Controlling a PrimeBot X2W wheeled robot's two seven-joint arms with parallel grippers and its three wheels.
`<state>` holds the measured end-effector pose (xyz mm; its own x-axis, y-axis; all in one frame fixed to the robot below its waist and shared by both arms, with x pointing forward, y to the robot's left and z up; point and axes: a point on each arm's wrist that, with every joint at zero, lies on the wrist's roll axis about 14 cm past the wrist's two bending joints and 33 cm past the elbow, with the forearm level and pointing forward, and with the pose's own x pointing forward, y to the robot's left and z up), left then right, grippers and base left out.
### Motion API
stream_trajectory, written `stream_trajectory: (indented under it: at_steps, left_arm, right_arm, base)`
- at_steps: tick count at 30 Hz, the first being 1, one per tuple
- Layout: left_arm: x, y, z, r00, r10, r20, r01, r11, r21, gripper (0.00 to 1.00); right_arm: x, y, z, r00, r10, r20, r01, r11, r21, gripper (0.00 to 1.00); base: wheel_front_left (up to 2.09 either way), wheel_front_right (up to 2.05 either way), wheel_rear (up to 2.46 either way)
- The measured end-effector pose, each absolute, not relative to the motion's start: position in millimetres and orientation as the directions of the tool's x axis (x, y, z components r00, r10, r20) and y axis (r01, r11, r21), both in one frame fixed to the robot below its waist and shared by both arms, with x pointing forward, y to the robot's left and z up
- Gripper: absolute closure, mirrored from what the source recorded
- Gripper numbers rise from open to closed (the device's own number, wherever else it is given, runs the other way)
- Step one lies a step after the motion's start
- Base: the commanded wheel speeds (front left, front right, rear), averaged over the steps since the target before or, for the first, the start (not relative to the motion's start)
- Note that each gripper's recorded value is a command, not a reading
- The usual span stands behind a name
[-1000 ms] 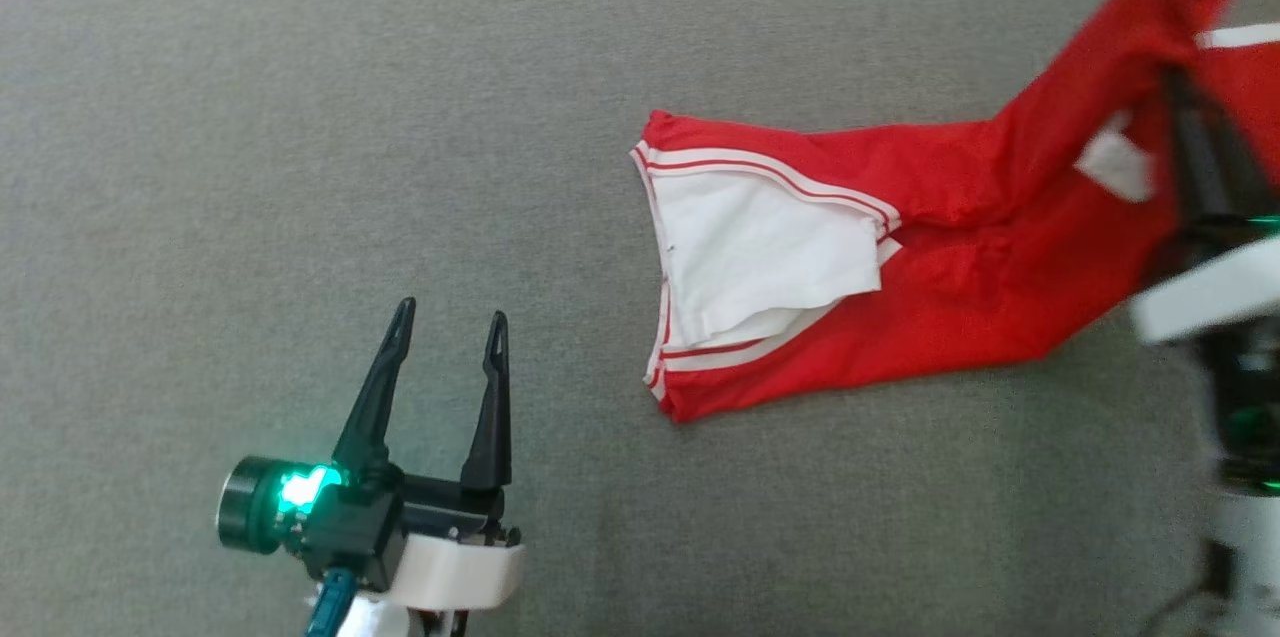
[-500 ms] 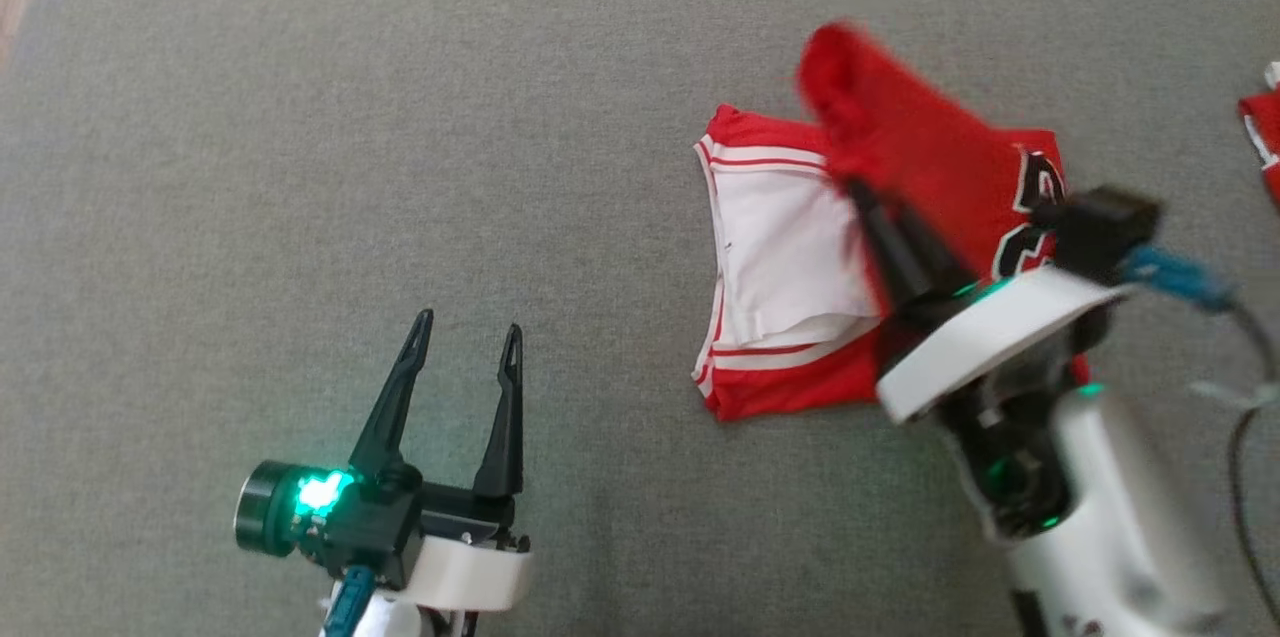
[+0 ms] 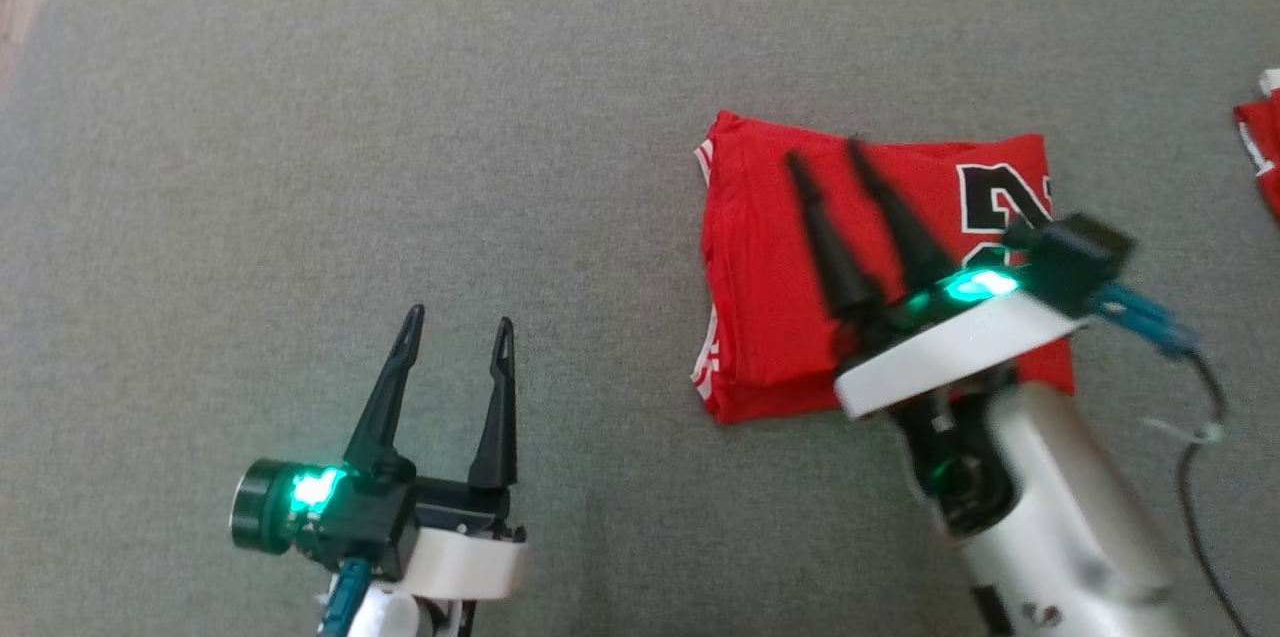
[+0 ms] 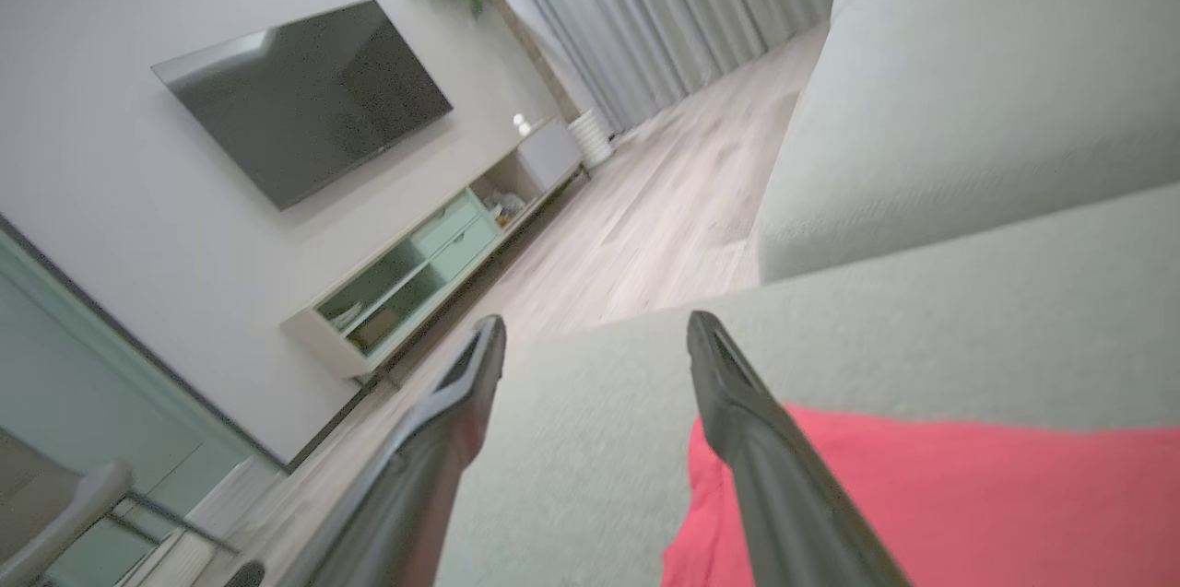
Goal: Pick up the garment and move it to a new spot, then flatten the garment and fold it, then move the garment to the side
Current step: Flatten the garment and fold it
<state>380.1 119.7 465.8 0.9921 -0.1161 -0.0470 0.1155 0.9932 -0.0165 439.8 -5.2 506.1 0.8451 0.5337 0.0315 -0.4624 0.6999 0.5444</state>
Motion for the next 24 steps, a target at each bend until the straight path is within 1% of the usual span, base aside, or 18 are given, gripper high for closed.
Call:
stream_trajectory:
  at_steps: [3,4,5,6,8,11,14,16,17,24]
  left_arm:
    - [379,122,472,0.994,-0.104,-0.029,0.103,0.994,-0.018,0.0]
    - [378,123,474,0.995,-0.101,-0.024,0.1,0.995,-0.02,0.0]
    - [378,123,474,0.995,-0.101,-0.024,0.1,0.995,-0.02,0.0]
    - [376,124,475,0.995,-0.098,-0.021,0.097,0.995,-0.023,0.0]
    - [372,125,477,0.996,-0.085,-0.019,0.084,0.995,-0.05,0.0]
    - [364,128,479,0.997,-0.075,-0.018,0.074,0.995,-0.072,0.0]
    - [353,130,480,0.997,-0.07,-0.018,0.069,0.995,-0.074,0.0]
    - [346,130,481,0.998,-0.069,-0.013,0.068,0.995,-0.077,0.0]
    - [343,130,483,0.998,-0.066,-0.008,0.065,0.995,-0.076,0.0]
    - [320,137,487,0.999,-0.042,0.006,0.042,0.995,-0.094,0.0]
  right_arm:
    - [450,-39,521,0.893,0.44,0.092,-0.425,0.761,0.491,0.0]
    - [451,-53,524,0.905,0.413,0.105,-0.413,0.791,0.452,0.0]
    - [451,-53,524,0.905,0.413,0.105,-0.413,0.791,0.452,0.0]
    - [450,-67,524,0.914,0.39,0.11,-0.399,0.82,0.41,0.0]
    - [447,-97,521,0.939,0.325,0.109,-0.341,0.861,0.377,0.0]
    - [432,-126,512,0.962,0.255,0.093,-0.272,0.899,0.343,0.0]
    - [412,-140,500,0.968,0.243,0.06,-0.25,0.934,0.255,0.0]
    - [397,-144,489,0.965,0.26,0.021,-0.26,0.953,0.154,0.0]
    - [391,-146,484,0.966,0.259,0.003,-0.257,0.958,0.131,0.0]
    - [344,-142,467,0.969,0.243,-0.049,-0.237,0.966,0.104,0.0]
  base:
    - [0.0,0.0,0.0]
    - [0.0,0.0,0.0]
    - [0.0,0.0,0.0]
    - [0.0,0.0,0.0]
    - [0.0,0.0,0.0]
    - [0.0,0.0,0.0]
    - [0.0,0.0,0.0]
    - [0.0,0.0,0.0]
    - [0.0,0.0,0.0]
    - [0.0,0.0,0.0]
